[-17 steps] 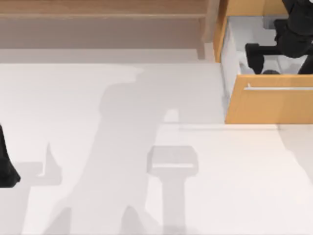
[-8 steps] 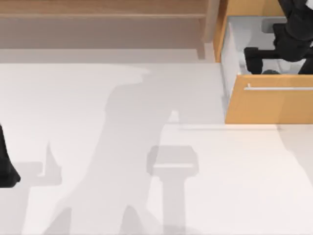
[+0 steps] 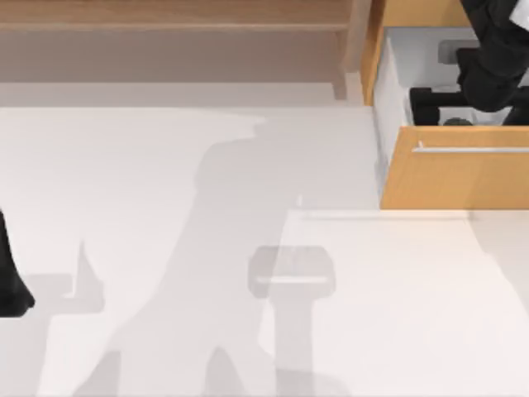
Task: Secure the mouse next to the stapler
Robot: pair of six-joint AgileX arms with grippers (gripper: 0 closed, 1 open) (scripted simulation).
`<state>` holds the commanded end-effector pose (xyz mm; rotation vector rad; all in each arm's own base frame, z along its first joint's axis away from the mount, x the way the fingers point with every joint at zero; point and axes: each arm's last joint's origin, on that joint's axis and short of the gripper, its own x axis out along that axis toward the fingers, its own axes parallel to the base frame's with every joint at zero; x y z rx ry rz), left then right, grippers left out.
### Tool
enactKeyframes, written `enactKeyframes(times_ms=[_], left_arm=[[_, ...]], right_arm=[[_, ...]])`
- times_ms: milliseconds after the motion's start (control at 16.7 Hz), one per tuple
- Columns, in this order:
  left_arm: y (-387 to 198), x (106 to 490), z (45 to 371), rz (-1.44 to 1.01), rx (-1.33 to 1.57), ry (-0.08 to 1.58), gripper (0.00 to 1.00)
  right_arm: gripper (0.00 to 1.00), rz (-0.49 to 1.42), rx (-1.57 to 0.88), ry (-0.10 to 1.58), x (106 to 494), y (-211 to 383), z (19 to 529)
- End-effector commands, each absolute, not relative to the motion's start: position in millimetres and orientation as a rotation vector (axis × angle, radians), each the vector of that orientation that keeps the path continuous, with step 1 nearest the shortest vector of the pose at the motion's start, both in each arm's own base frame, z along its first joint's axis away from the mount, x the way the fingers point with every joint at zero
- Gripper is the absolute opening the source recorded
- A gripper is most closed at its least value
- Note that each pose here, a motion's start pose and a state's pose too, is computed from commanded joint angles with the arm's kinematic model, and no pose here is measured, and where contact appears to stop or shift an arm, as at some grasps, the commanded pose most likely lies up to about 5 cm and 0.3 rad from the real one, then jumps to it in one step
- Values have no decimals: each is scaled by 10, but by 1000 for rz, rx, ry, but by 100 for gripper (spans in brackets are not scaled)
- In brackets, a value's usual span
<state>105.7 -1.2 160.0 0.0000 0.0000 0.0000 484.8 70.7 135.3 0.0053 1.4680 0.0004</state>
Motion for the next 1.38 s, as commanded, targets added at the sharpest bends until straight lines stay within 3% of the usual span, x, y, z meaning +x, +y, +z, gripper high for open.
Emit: enactKeyframes(times_ms=[60, 840, 1380], left_arm=[[-12, 1057, 1600, 0, 0, 0, 100], [-12, 1057, 1600, 0, 0, 0, 100], [-12, 1057, 1600, 0, 0, 0, 100]], right_arm=[[100, 0, 5, 1468, 4848, 707, 1353], [2, 0, 5, 1468, 4848, 707, 1353], [0, 0, 7, 1467, 4848, 708, 1358]])
